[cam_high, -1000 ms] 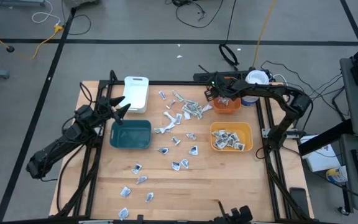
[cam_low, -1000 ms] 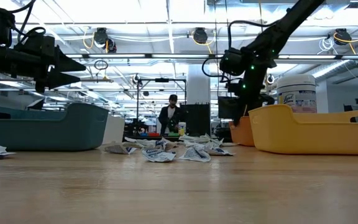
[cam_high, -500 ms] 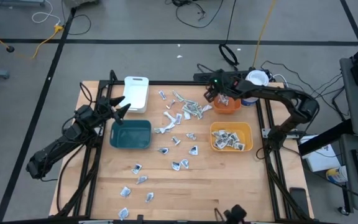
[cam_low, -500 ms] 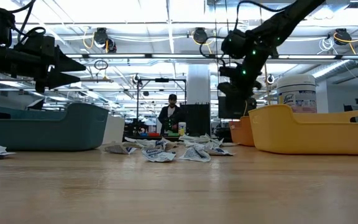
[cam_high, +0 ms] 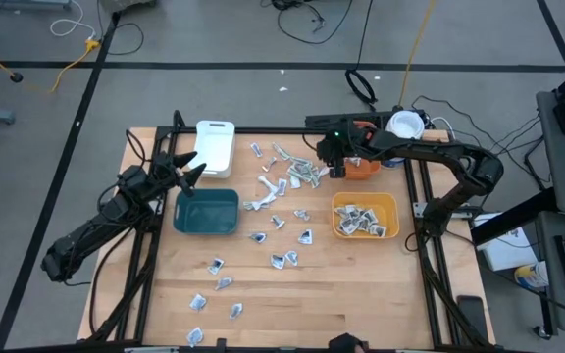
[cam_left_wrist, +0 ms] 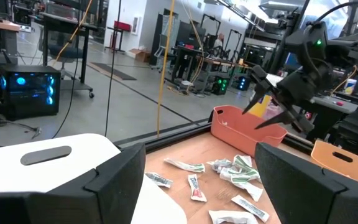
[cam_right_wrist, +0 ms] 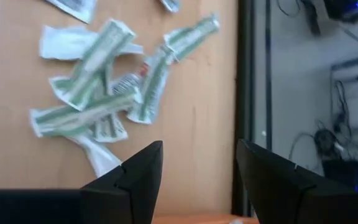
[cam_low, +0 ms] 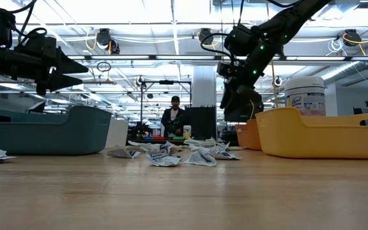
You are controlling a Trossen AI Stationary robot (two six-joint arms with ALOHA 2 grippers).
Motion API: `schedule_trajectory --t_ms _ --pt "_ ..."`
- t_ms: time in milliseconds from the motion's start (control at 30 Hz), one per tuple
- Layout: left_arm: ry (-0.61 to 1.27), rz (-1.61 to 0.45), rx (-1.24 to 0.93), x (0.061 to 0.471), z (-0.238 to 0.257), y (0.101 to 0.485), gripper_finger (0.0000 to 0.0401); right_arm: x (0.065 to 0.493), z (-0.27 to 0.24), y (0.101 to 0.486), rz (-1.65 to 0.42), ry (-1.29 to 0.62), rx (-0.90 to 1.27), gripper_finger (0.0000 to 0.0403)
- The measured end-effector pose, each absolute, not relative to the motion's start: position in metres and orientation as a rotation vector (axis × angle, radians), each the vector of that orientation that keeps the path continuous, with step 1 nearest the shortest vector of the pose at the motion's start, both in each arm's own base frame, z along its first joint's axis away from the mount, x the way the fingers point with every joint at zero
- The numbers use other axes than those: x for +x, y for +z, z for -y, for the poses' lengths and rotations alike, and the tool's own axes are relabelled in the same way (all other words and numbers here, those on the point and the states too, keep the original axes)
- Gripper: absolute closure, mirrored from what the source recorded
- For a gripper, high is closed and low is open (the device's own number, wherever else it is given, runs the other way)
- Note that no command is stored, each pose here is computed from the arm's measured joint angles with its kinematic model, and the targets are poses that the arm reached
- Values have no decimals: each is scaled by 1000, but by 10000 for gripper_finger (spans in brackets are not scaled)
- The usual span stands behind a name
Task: Pick & Place First Aid Supplies
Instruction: Put the antibiotic ointment into the orange bin
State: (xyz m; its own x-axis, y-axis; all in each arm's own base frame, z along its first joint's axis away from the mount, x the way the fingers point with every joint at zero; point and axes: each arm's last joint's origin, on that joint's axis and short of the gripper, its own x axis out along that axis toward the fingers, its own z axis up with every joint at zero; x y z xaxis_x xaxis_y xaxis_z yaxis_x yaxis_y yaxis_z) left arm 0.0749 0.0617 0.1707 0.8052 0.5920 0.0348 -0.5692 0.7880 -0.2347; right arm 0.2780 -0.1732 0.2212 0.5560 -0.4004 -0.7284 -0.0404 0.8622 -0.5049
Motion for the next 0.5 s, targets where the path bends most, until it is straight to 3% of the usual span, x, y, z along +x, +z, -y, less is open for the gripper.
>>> schedule_trajectory --t_ms 267,500 --pt "626 109 -218 75 -62 171 96 282 171 225 -867 -193 -300 206" --pt "626 108 -218 75 -62 171 95 296 174 222 -836 -138 -242 225"
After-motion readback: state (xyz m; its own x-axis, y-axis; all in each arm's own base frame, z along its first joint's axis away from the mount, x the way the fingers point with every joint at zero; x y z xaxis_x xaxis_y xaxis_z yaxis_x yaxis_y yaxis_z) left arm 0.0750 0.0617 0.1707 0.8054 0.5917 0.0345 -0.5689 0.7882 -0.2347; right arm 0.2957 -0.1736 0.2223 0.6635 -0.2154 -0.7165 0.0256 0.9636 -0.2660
